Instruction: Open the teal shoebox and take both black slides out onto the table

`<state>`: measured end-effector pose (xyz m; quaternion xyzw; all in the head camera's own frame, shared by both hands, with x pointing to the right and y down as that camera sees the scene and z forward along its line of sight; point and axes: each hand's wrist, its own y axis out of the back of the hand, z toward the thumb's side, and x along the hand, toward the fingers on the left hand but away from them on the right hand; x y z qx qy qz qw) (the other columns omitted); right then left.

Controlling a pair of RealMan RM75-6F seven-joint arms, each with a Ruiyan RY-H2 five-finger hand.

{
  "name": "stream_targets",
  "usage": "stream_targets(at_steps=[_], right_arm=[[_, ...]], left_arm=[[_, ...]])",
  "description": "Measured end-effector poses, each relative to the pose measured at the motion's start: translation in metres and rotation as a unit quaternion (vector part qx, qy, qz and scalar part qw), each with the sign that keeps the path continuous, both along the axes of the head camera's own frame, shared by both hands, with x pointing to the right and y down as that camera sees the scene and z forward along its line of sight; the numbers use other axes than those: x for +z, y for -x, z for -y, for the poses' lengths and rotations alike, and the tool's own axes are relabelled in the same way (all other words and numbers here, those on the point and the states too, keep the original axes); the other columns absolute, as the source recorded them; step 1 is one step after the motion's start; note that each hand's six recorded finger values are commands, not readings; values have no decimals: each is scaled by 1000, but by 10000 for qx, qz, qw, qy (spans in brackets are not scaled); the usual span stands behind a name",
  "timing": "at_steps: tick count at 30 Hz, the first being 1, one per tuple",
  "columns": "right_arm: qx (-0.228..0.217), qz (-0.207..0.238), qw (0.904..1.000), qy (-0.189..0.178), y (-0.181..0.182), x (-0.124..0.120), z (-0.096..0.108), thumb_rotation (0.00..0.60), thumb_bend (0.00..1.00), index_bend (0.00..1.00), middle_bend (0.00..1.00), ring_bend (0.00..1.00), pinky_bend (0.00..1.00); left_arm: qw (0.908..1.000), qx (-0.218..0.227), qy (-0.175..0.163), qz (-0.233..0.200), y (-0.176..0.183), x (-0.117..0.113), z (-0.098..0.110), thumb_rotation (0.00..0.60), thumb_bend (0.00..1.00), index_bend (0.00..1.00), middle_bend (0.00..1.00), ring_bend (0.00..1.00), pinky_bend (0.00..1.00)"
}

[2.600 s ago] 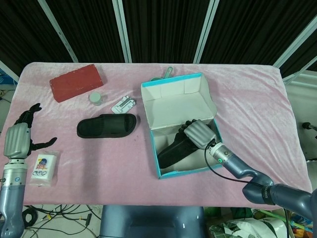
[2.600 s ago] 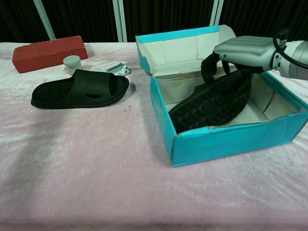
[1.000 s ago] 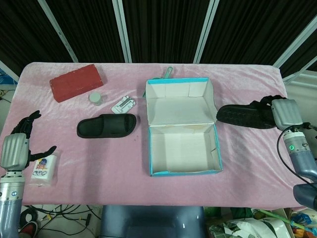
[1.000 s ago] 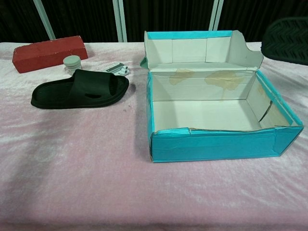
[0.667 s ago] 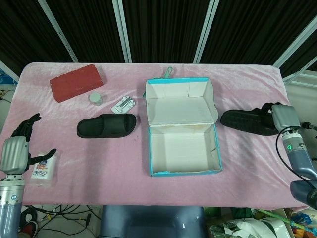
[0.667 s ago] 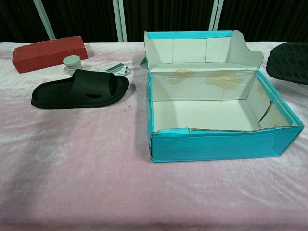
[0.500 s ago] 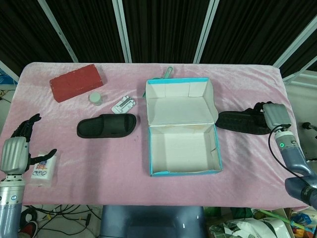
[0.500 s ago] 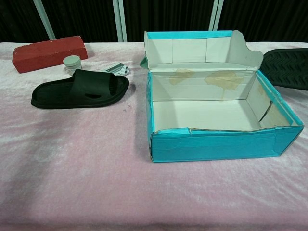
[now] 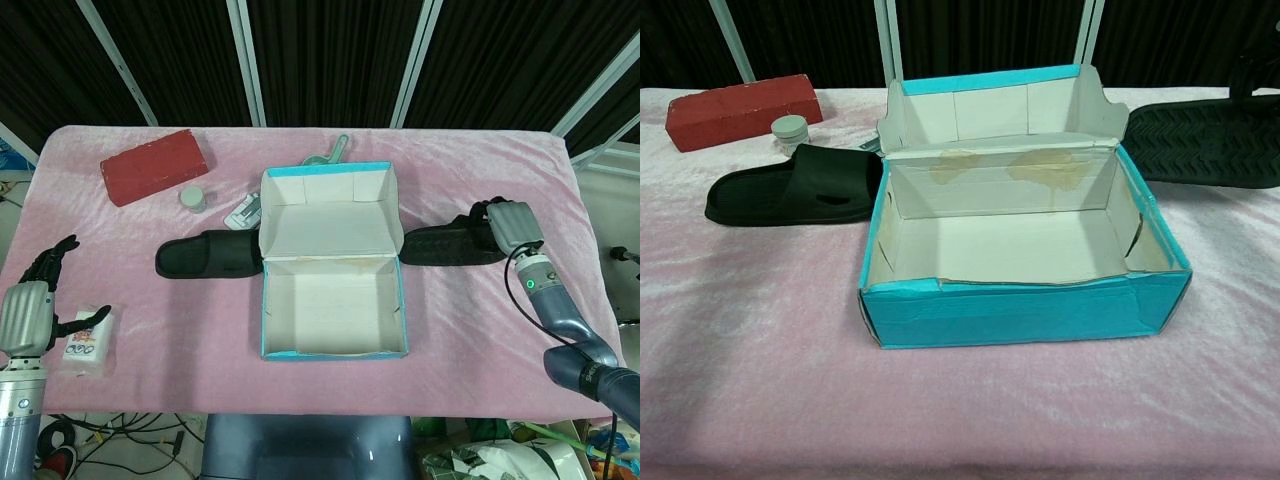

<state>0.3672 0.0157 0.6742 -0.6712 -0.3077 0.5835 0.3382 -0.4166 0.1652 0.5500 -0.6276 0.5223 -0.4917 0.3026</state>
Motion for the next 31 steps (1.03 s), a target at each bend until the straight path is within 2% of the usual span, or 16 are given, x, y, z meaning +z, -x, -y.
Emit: stream_targets(at_steps=[1, 3, 4, 6, 11, 17, 23, 31], right_arm=[[15, -5, 10000, 49, 1, 1, -1, 600, 419, 272, 191, 104, 282], [104, 1, 9998, 154, 3, 4, -3, 600, 377, 93, 80, 31, 237], [157, 26, 9997, 175, 3, 3, -4, 600, 368, 38, 41, 9, 226], [267, 113, 9994, 162, 4, -1, -7, 600, 366, 1, 8, 0, 218], [440, 306, 9985, -116, -3, -23, -15, 600, 366, 0, 0, 0, 215], [645, 553, 9946, -599, -19, -60, -37, 600, 366, 0, 46, 10, 215], [840, 646, 9897, -964, -36, -90, -83, 600, 366, 0, 61, 10, 214], [991, 166, 9900, -995, -56, -105, -158, 600, 360, 0, 55, 2, 214]], left_arm=[[10000, -13, 2, 32, 2, 0, 0, 600, 0, 85, 166, 125, 275], [10000, -13, -11, 87, 3, 0, 0, 600, 0, 84, 166, 125, 275], [9999, -9, -15, 111, 4, 0, 0, 600, 0, 84, 165, 125, 275], [9999, 2, -22, 162, 4, -1, 0, 600, 0, 84, 165, 125, 272], [9992, 48, -10, 388, 6, 0, 0, 600, 0, 84, 166, 125, 258], [9983, 29, 58, 581, 11, 6, -8, 600, 0, 97, 168, 125, 250], [9966, 4, 209, 792, 22, 12, -30, 600, 0, 103, 168, 125, 234], [9951, -158, 301, 927, 36, 5, -68, 600, 0, 108, 171, 125, 217]])
